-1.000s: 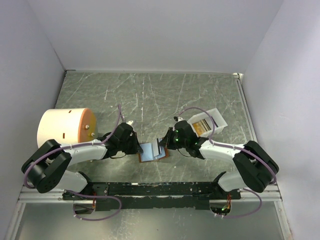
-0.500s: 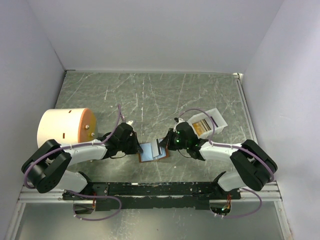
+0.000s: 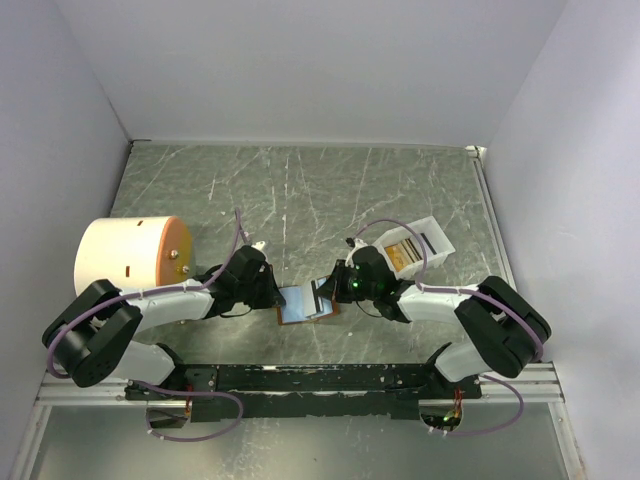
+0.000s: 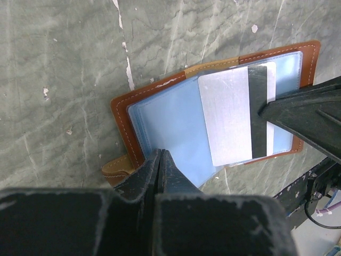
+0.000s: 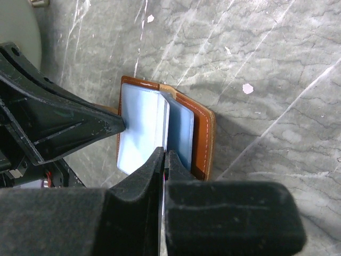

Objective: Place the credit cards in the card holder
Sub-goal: Insert the credit card into the card holder.

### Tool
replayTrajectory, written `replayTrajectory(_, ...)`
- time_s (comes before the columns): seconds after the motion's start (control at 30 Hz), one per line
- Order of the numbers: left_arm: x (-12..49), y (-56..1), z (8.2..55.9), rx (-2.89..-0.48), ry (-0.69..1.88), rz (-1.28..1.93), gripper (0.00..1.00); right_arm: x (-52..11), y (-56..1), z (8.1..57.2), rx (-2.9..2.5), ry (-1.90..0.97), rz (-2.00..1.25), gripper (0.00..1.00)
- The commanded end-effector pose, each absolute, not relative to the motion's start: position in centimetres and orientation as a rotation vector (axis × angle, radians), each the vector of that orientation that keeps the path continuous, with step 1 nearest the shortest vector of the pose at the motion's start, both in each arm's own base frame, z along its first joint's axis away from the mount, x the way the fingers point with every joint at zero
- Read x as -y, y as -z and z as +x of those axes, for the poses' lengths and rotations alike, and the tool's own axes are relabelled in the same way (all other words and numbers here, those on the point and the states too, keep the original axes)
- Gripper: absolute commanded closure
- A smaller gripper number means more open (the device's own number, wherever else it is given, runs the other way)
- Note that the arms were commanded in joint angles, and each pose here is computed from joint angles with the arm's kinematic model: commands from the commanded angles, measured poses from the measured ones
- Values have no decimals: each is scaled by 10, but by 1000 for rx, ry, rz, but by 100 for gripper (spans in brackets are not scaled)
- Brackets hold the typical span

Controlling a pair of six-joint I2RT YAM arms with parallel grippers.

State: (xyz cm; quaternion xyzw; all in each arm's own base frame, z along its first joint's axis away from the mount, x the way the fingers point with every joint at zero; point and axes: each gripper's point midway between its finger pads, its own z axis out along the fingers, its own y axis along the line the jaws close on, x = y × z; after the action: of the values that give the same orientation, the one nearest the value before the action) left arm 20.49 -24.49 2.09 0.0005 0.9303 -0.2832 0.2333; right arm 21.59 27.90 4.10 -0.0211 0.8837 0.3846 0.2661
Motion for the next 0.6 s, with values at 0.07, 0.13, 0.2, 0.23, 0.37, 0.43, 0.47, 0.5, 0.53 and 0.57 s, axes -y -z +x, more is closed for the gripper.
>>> replayTrajectory(0.07,226,-5,200,-2597,674,-35,93,-275,-30,205,-2417,-1028,-112,100)
replayTrajectory(0.13,226,-5,200,-2597,674,-36,93,-275,-28,204,-2427,-1028,-119,100)
replayTrajectory(0.2,226,-4,200,-2597,677,-35,93,-274,-27,203,-2434,-1022,-117,100)
replayTrajectory(0.23,226,-4,200,-2599,678,-38,93,-274,-26,203,-2441,-1016,-115,100)
replayTrajectory(0.37,227,-2,200,-2603,677,-36,93,-275,-26,202,-2446,-1026,-115,100)
replayTrajectory(0.43,226,-3,199,-2603,680,-38,93,-274,-25,201,-2448,-1029,-114,100)
replayTrajectory(0.47,227,-3,199,-2601,681,-38,93,-274,-25,201,-2447,-1026,-113,100)
replayTrajectory(0.5,227,-3,199,-2603,681,-38,93,-273,-24,201,-2448,-1024,-113,100)
replayTrajectory(0.53,226,-3,199,-2602,680,-37,93,-273,-23,200,-2449,-1025,-113,100)
replayTrajectory(0.57,226,-3,199,-2601,679,-36,93,-273,-22,200,-2452,-1024,-114,100)
